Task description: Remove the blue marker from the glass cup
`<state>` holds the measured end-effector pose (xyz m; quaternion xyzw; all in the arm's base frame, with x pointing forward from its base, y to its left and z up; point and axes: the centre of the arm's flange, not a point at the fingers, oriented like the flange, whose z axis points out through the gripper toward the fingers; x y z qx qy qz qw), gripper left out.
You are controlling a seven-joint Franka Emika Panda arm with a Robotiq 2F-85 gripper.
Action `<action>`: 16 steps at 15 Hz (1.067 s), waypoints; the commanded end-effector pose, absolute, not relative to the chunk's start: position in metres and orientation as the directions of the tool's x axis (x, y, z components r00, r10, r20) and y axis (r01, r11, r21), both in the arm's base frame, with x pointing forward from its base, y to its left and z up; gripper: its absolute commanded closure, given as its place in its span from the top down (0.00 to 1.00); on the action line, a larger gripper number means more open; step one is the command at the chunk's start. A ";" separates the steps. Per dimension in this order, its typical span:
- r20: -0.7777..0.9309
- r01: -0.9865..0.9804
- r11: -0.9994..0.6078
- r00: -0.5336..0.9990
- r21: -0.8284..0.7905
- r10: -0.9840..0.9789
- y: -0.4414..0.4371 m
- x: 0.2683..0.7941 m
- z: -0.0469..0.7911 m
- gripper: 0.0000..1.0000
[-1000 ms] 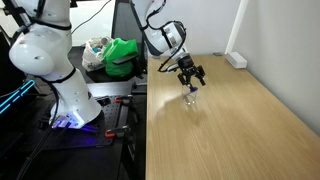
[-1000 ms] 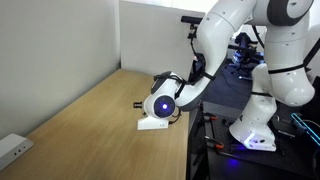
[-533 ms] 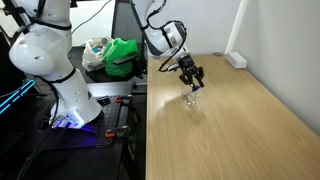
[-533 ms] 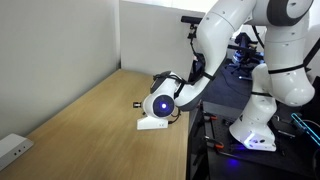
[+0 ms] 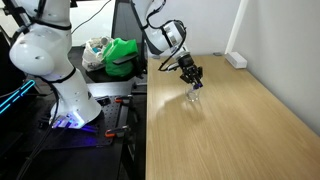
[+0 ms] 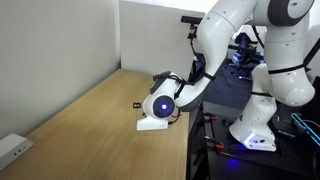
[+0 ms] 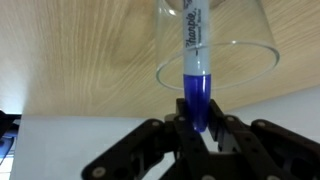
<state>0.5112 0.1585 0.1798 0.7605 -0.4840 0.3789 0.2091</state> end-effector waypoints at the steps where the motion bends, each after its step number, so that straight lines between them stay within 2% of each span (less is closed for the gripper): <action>1: 0.786 -0.890 -0.454 0.253 -0.039 -0.565 0.171 0.507 0.187 0.06; 16: 0.867 -0.865 -0.501 0.230 -0.026 -0.443 0.216 0.482 0.208 0.06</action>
